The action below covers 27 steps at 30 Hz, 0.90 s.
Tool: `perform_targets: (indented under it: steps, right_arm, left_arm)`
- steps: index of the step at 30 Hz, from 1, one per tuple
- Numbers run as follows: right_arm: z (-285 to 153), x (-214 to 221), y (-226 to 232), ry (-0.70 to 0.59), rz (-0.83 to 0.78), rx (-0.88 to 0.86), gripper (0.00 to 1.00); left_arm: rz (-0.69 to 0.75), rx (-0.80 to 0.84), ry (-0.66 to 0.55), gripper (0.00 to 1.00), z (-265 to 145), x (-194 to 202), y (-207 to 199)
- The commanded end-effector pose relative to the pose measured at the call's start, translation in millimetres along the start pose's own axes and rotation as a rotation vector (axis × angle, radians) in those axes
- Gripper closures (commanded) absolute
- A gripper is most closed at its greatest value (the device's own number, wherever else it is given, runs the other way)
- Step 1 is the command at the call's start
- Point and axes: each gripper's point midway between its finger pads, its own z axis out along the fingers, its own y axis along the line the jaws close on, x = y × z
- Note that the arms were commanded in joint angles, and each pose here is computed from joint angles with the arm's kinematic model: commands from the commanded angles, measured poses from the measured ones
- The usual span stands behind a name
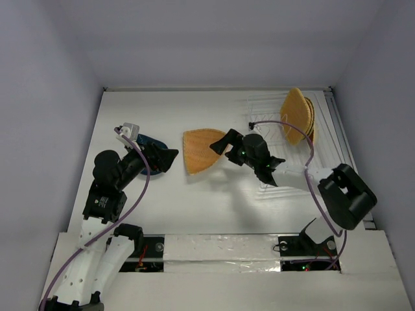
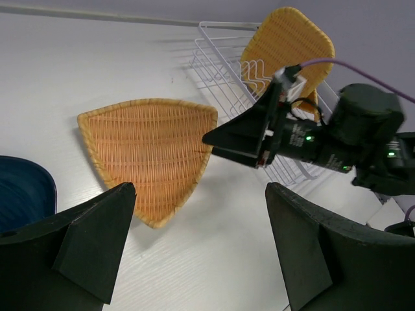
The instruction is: Unload the plates from the dish rack
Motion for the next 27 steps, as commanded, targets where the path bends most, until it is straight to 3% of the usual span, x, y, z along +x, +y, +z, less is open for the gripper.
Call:
perform_targets:
  steps: [1, 4, 7, 8, 10, 11, 13, 17, 19, 22, 23, 26, 27]
  right_arm:
    - [-21.8, -33.9, 28.3, -0.112, -0.087, -0.013, 0.00]
    - [-39.3, -39.2, 21.6, -0.135, -0.112, 0.015, 0.02]
    - [-56.1, -52.8, 16.9, -0.192, -0.148, 0.050, 0.16]
    - [-70.4, -70.0, 25.4, -0.257, -0.153, 0.048, 0.42]
    - [-88.6, -95.1, 28.9, -0.336, -0.228, 0.105, 0.68]
    - [-103.8, -111.3, 36.3, -0.388, -0.241, 0.119, 0.91]
    - [-123.3, -136.6, 18.4, -0.437, -0.309, 0.252, 0.99]
    - [-164.3, -199.3, 7.3, -0.550, -0.340, 0.350, 1.00]
    - [-186.4, -226.7, -12.1, -0.603, -0.344, 0.430, 0.95]
    - [-205.4, -249.5, -37.7, -0.647, -0.373, 0.585, 0.67]
    - [-212.6, -260.3, -51.3, -0.668, -0.368, 0.647, 0.52]
    - [-215.5, -279.4, -78.5, -0.658, -0.374, 0.740, 0.37]
    - [-215.0, -284.7, -84.3, -0.654, -0.383, 0.755, 0.36]
  left_arm:
    - [0.025, 0.037, -0.054, 0.21, -0.5, -14.7, -8.4]
    - [0.024, 0.035, -0.054, 0.21, 0.1, -14.6, -7.8]
    - [0.024, 0.038, -0.051, 0.21, 0.0, -14.0, -8.1]
    - [0.024, 0.035, -0.054, 0.21, -0.2, -14.5, -7.9]
    - [0.023, 0.034, -0.051, 0.21, 0.1, -13.9, -7.5]
    - [0.024, 0.034, -0.051, 0.21, 0.1, -13.9, -7.5]
    - [0.025, 0.032, -0.054, 0.21, -0.2, -14.4, -7.2]
    - [0.025, 0.032, -0.054, 0.22, -0.3, -14.7, -7.4]
    - [0.026, 0.031, -0.056, 0.22, -0.9, -15.0, -7.6]
    - [0.026, 0.032, -0.057, 0.22, -1.1, -15.6, -7.9]
    - [0.028, 0.032, -0.057, 0.22, -1.2, -15.3, -7.8]
    - [0.027, 0.031, -0.056, 0.22, -0.9, -15.0, -7.5]
    - [0.026, 0.031, -0.056, 0.22, -0.9, -15.0, -7.6]
